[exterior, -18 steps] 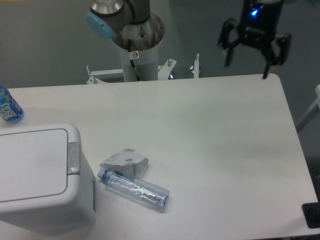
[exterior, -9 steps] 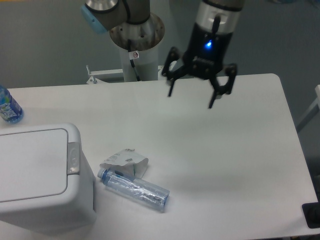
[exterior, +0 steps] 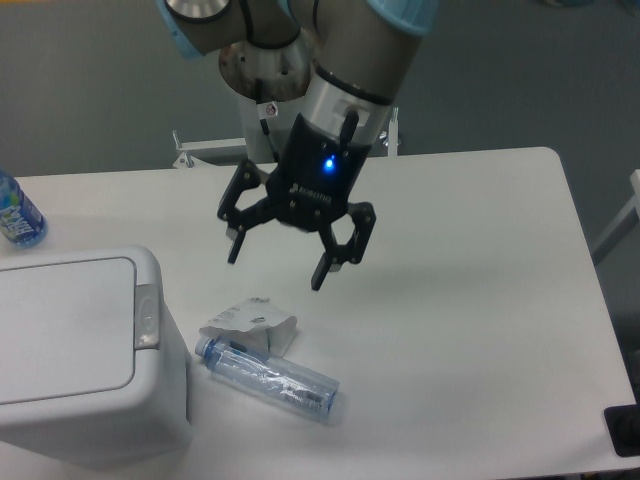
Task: Open the trash can
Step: 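Move the open gripper down toward the edge of the trash can lid, then push the gripper fingers against the lid edge to flip it open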
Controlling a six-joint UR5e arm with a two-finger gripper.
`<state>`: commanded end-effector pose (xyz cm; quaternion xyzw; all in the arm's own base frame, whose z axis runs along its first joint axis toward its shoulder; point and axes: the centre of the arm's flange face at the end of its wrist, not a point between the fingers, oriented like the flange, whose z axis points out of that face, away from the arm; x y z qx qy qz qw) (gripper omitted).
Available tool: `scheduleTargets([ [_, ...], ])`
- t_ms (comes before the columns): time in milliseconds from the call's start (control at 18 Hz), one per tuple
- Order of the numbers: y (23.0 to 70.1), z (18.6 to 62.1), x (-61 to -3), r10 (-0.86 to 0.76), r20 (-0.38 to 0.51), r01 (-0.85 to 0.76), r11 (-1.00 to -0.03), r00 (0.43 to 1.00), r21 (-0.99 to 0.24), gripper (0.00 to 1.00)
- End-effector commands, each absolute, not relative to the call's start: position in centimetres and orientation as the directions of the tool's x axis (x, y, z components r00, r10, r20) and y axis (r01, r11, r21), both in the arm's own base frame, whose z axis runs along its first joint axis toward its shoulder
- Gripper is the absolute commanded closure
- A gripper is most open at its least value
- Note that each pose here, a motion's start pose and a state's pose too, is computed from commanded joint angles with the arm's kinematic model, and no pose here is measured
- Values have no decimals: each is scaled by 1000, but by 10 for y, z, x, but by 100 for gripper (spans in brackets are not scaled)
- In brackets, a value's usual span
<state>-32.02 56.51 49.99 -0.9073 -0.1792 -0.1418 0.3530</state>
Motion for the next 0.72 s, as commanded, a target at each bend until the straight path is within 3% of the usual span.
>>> scheduleTargets([
  [333, 596, 476, -298, 177, 391, 390, -718, 903, -576, 0],
  [722, 600, 470, -284, 170, 364, 363, -738, 916, -569, 0],
])
